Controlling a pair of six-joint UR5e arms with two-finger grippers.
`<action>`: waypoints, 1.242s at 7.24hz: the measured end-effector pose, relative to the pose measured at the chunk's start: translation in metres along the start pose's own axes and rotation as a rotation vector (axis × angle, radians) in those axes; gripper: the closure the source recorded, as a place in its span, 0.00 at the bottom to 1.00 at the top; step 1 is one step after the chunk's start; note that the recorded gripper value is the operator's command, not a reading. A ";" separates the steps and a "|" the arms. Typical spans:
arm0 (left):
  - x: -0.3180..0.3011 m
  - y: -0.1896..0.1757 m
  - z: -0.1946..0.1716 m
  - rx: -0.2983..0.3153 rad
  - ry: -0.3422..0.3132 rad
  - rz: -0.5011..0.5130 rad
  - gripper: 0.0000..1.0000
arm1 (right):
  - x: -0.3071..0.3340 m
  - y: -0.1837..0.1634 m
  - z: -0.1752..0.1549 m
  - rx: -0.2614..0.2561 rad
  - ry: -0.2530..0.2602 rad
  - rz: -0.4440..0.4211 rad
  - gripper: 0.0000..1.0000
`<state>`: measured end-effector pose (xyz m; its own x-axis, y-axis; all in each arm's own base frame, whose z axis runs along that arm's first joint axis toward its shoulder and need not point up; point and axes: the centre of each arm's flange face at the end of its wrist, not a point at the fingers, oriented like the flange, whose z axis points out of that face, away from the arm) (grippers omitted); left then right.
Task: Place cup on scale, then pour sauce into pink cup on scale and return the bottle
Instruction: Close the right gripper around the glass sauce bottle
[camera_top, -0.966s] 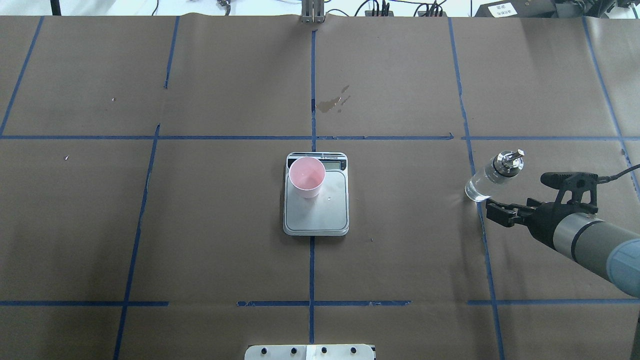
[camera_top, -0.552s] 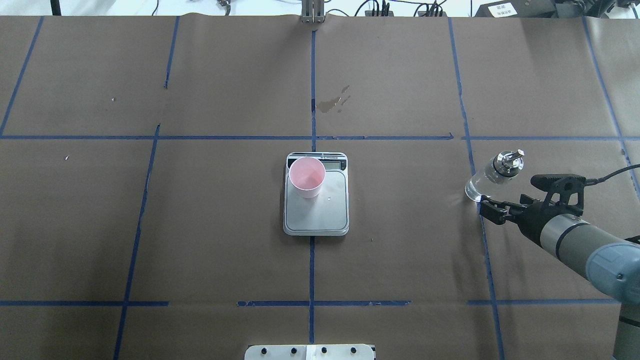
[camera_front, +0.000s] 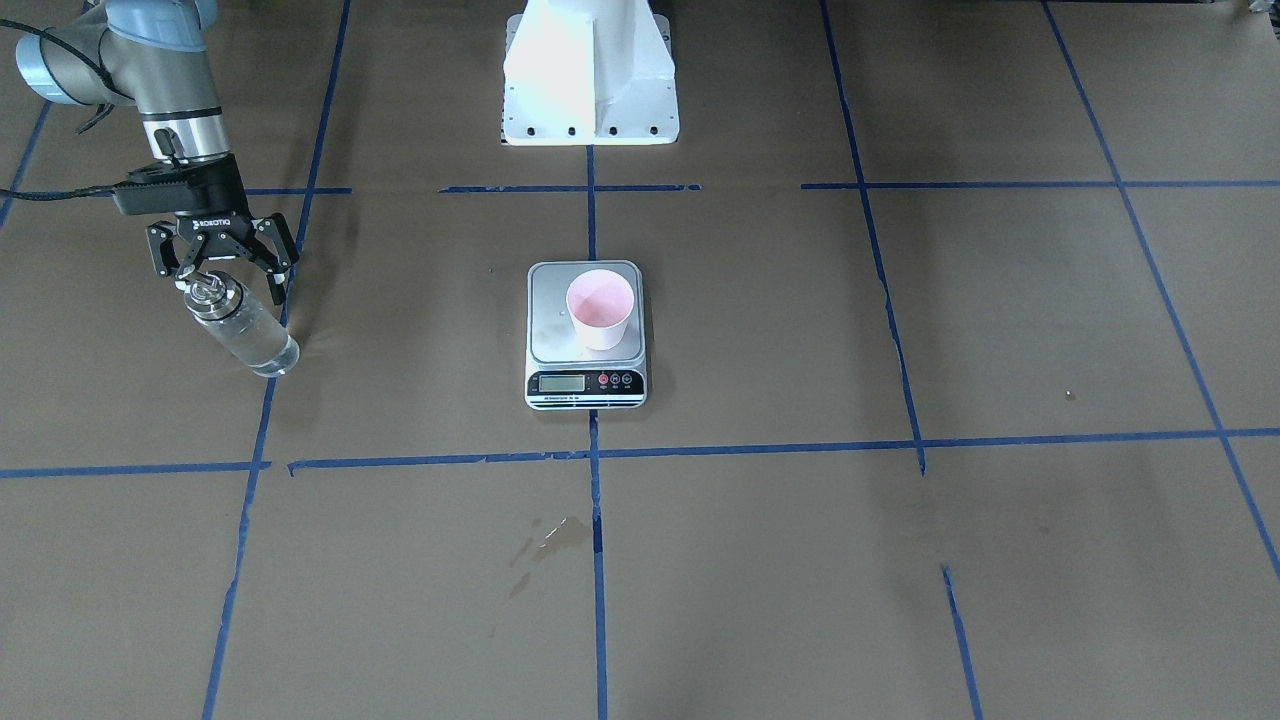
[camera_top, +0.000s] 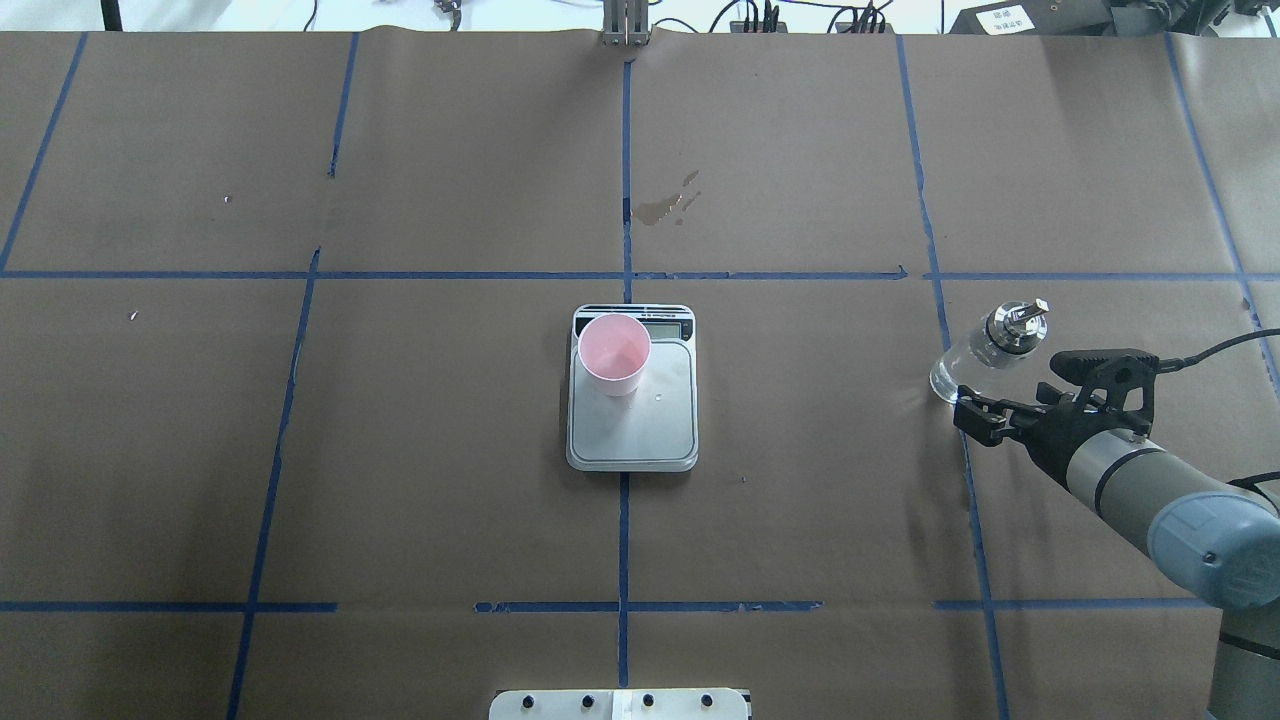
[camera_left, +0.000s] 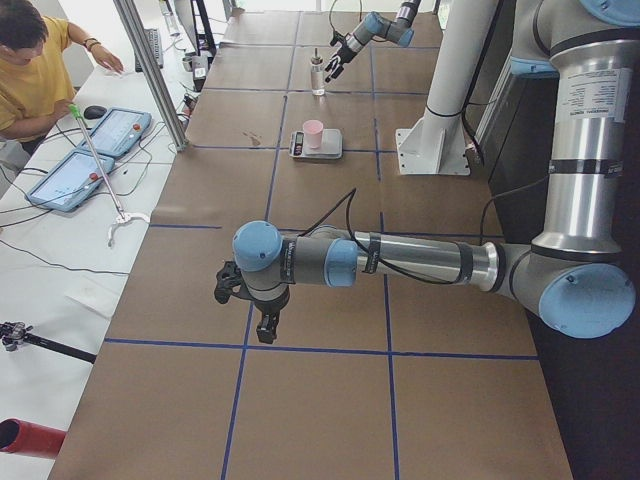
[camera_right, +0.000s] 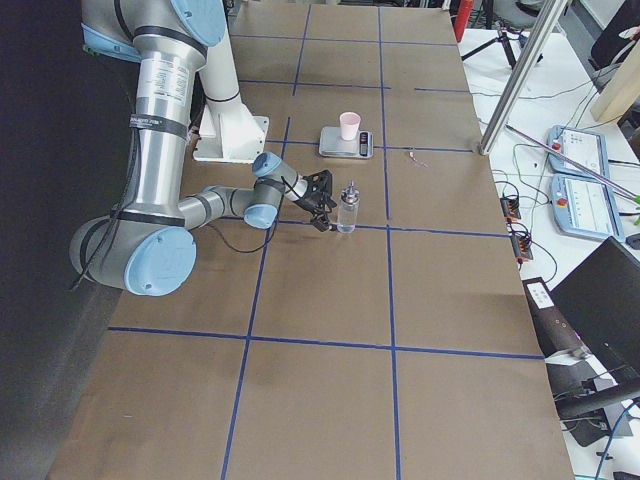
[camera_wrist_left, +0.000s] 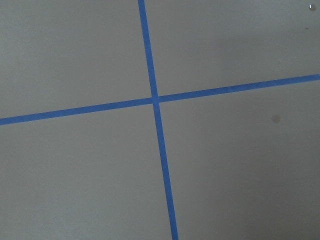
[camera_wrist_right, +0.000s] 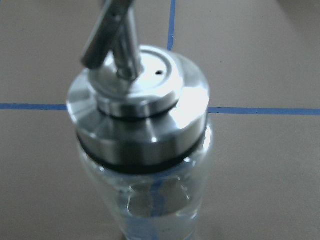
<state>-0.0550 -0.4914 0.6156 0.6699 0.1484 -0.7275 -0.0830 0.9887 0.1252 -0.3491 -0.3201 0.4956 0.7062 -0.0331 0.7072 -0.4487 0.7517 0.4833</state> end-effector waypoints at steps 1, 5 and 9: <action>0.000 0.000 0.000 -0.001 0.000 0.000 0.00 | -0.006 0.004 0.011 0.013 0.007 -0.006 0.00; -0.001 0.002 0.001 -0.003 0.000 -0.002 0.00 | -0.015 0.002 0.020 0.052 0.012 -0.028 0.00; -0.002 0.002 0.002 -0.005 0.000 -0.003 0.00 | -0.015 -0.006 0.017 0.119 0.027 -0.060 0.00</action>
<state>-0.0550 -0.4895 0.6190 0.6698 0.1450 -0.7282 -0.0841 0.9892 0.1197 -0.3666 -0.3357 0.4908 0.7476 -0.0568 0.6617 -0.4656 0.6656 0.5832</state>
